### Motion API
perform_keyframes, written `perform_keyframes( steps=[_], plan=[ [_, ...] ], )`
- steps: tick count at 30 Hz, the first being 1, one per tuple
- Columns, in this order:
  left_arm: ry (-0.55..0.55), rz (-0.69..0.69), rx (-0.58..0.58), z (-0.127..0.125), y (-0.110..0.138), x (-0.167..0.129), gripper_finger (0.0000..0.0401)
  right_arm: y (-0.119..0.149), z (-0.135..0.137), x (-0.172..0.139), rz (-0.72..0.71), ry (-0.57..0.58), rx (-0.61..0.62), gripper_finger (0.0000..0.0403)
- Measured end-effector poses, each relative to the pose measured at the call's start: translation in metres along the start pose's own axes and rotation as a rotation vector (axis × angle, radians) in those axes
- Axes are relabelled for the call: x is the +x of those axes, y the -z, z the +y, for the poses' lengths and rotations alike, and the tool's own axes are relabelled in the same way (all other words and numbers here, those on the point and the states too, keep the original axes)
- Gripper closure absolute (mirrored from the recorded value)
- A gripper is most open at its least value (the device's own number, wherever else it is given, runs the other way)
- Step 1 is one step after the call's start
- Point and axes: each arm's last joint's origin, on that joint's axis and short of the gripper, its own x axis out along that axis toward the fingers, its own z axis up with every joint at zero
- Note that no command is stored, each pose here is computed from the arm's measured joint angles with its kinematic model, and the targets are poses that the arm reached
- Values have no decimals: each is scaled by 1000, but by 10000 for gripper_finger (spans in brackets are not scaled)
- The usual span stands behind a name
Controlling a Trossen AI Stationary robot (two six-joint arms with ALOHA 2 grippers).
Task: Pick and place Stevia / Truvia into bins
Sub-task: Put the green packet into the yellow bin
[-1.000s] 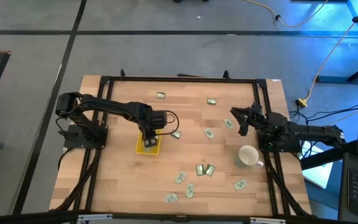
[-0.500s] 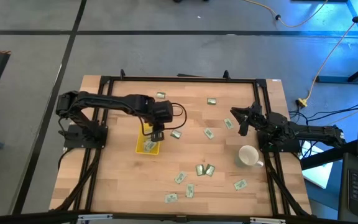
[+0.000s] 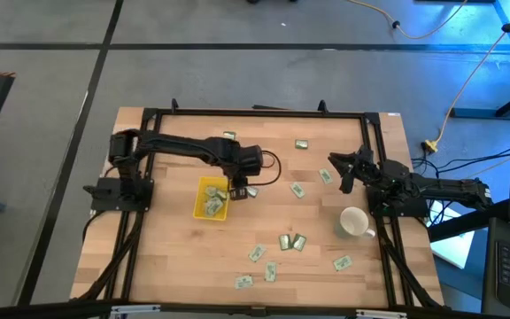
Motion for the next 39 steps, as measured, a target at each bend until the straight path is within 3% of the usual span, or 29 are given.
perform_keyframes(
  steps=[15,26,34,39],
  plan=[
    [10,124,61,-4,-4,68,330,0,0,0,0,0,-4,316],
    [5,113,57,-7,-6,72,336,0,0,0,0,0,-7,316],
    [1,149,8,-8,-3,83,389,0,0,0,0,0,-6,316],
    [7,133,8,-7,-3,69,393,0,0,0,0,0,-4,316]
  ],
)
